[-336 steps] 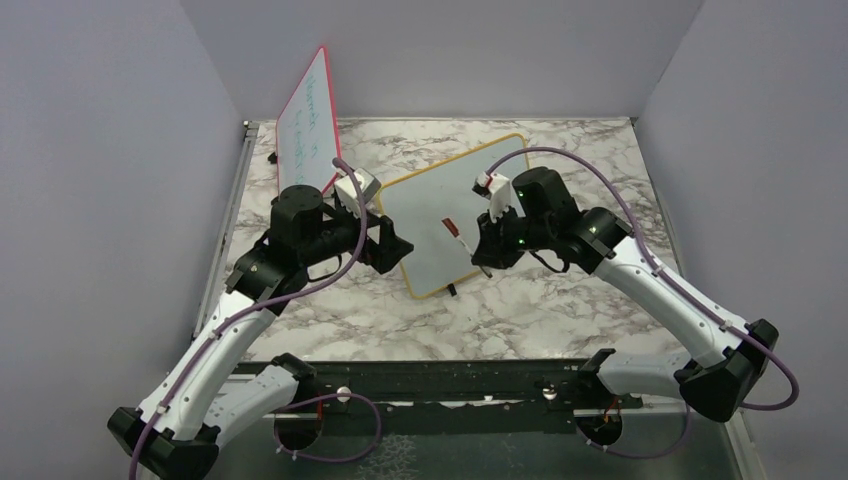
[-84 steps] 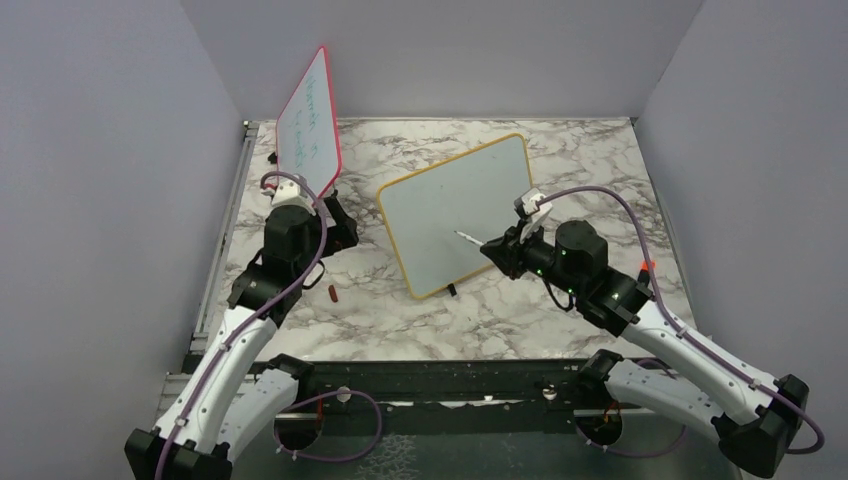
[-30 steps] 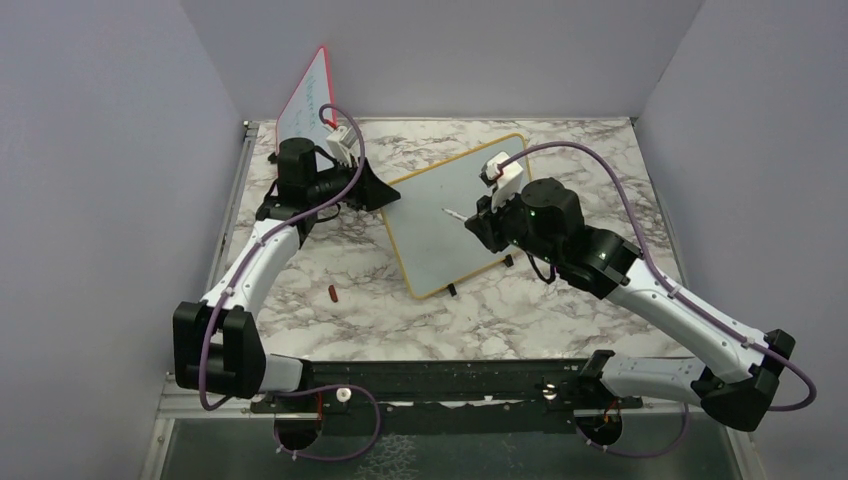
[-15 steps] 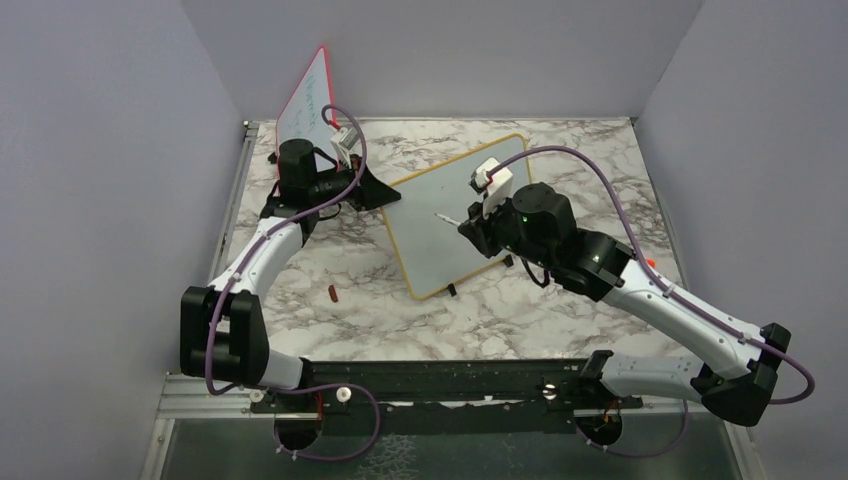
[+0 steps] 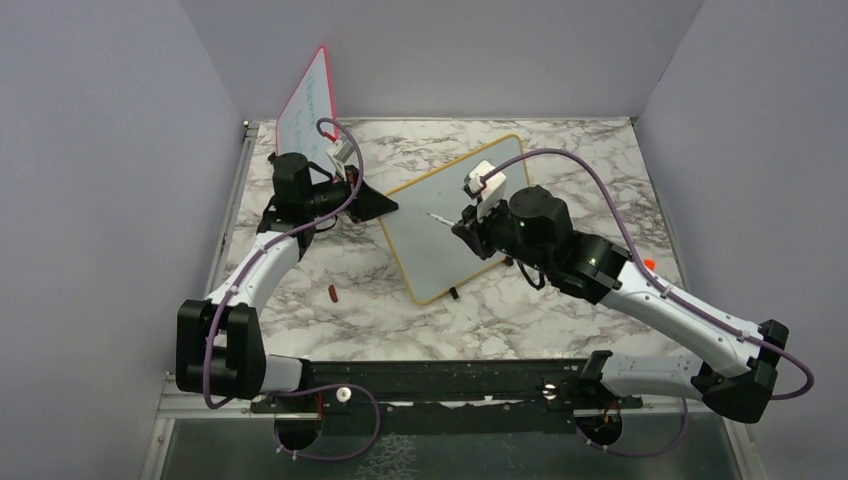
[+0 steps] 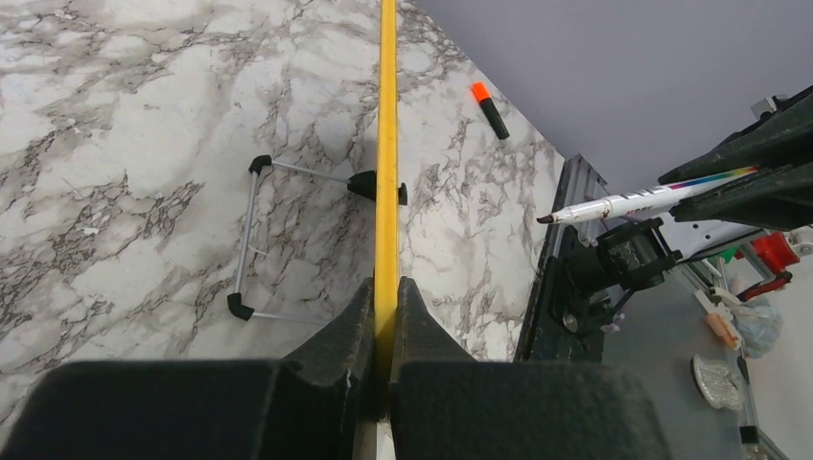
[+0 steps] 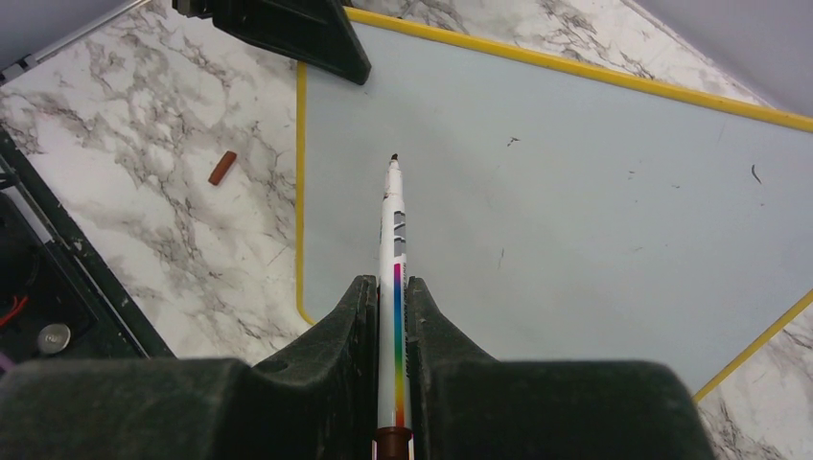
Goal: Write a sentence on the whiteboard
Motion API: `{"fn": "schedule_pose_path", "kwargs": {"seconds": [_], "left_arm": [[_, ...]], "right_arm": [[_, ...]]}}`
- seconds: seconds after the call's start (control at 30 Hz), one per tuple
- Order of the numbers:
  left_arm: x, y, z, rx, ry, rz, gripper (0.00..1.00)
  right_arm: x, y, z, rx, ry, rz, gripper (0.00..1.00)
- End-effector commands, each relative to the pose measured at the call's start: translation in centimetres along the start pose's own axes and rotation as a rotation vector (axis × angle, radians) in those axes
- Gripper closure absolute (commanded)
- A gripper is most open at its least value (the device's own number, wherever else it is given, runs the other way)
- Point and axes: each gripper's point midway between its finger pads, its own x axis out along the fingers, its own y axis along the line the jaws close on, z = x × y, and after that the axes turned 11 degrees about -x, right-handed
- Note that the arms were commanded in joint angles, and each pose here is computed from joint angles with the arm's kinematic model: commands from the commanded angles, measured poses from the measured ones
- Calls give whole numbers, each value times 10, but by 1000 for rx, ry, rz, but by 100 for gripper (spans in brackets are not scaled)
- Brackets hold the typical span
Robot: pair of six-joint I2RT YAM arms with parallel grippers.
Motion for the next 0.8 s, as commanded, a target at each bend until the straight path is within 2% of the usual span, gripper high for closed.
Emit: {"fn": "schedule_pose_path", "kwargs": {"seconds": [0.0, 0.3, 0.77], "left_arm": [[-5, -9, -8, 3, -1, -10, 100], [-8, -2, -11, -9, -17, 36, 100], [-6, 11, -13, -29, -23, 82, 100]], "right_arm": [[2, 0, 8, -27, -26, -38, 99], [10, 14, 0, -96, 45, -126, 99], [15, 36, 1, -69, 9, -124, 99]]}}
